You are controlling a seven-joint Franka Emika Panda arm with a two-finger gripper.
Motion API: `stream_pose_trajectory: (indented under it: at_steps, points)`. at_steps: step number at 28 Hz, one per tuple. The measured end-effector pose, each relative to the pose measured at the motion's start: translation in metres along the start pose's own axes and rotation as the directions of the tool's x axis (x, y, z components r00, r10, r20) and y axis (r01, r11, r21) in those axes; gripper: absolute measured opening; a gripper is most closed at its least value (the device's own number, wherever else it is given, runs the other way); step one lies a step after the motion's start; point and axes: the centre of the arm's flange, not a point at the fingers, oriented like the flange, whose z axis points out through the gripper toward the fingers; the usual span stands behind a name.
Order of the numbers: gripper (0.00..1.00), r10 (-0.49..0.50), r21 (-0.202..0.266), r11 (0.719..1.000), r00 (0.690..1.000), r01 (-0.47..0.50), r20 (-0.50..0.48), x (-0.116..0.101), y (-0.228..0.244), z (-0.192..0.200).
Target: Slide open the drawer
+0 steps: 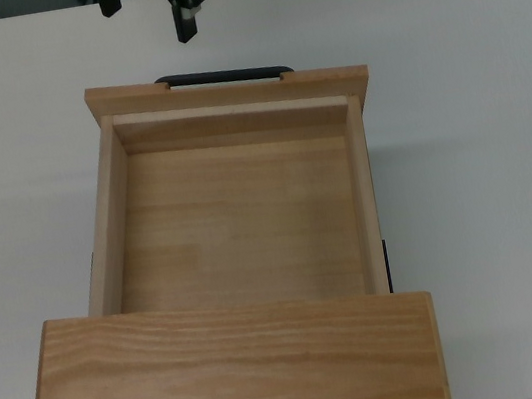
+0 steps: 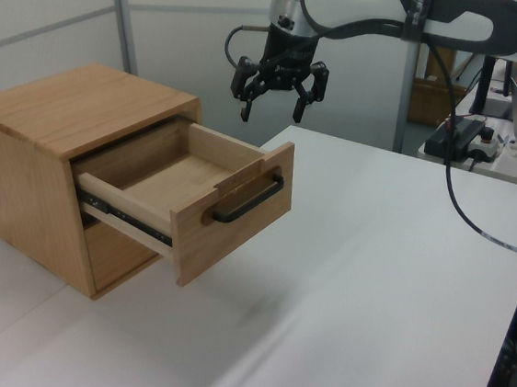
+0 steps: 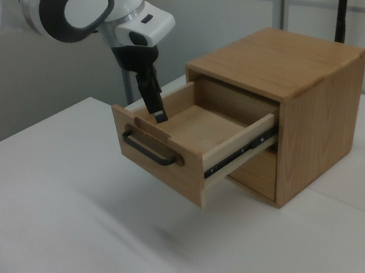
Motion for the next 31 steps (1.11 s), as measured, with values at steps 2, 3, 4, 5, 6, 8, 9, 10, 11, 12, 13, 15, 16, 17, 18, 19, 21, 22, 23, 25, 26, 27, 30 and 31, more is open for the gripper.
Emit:
stream_pose_trajectory:
  at_steps: [2,3,4,5,6,8,9,10,11,12,13,15,16,17,18,19,21,22,23,25,26,27,30,31]
  points:
    - [1.0,-0.075,0.0,0.997,0.997,0.075,0.006,-0.004,-0.004,0.0]
    - [1.0,-0.11,-0.001,0.994,0.994,0.11,0.01,-0.006,-0.006,0.0]
    - [1.0,-0.149,-0.003,0.989,0.989,0.149,0.017,-0.008,-0.008,0.001]
    - [1.0,-0.188,-0.006,0.982,0.982,0.189,0.027,-0.011,-0.009,0.001]
    - [1.0,-0.248,-0.01,0.969,0.968,0.248,0.045,-0.015,-0.011,0.003]
    - [1.0,-0.33,-0.013,0.943,0.941,0.332,0.071,-0.02,-0.012,0.005]
    - [1.0,-0.371,-0.013,0.928,0.925,0.374,0.085,-0.022,-0.013,0.006]
    - [1.0,-0.405,-0.012,0.913,0.909,0.408,0.096,-0.024,-0.013,0.007]
    - [1.0,-0.445,-0.01,0.894,0.889,0.449,0.108,-0.026,-0.014,0.008]
    - [1.0,-0.464,-0.008,0.884,0.879,0.467,0.111,-0.027,-0.014,0.008]
    - [1.0,-0.482,-0.006,0.874,0.869,0.485,0.114,-0.028,-0.014,0.009]
    - [1.0,-0.517,-0.003,0.854,0.848,0.521,0.116,-0.027,-0.014,0.01]
    - [1.0,-0.542,-0.002,0.838,0.832,0.546,0.118,-0.027,-0.014,0.011]
    - [1.0,-0.558,-0.002,0.827,0.821,0.562,0.12,-0.027,-0.014,0.012]
    - [1.0,-0.575,-0.003,0.815,0.809,0.58,0.121,-0.027,-0.014,0.013]
    - [1.0,-0.591,-0.004,0.803,0.797,0.596,0.122,-0.026,-0.013,0.014]
    - [1.0,-0.623,-0.008,0.778,0.772,0.629,0.126,-0.025,-0.013,0.016]
    - [1.0,-0.631,-0.012,0.77,0.765,0.637,0.128,-0.025,-0.012,0.017]
    - [1.0,-0.639,-0.018,0.763,0.759,0.646,0.129,-0.024,-0.012,0.018]
    - [1.0,-0.646,-0.03,0.755,0.752,0.655,0.134,-0.023,-0.011,0.02]
    - [1.0,-0.649,-0.035,0.751,0.748,0.659,0.138,-0.022,-0.01,0.022]
    - [1.0,-0.652,-0.036,0.749,0.745,0.662,0.14,-0.022,-0.01,0.024]
    - [1.0,-0.654,-0.037,0.746,0.742,0.665,0.151,-0.021,-0.011,0.03]
    - [1.0,-0.654,-0.036,0.746,0.741,0.665,0.153,-0.021,-0.011,0.032]
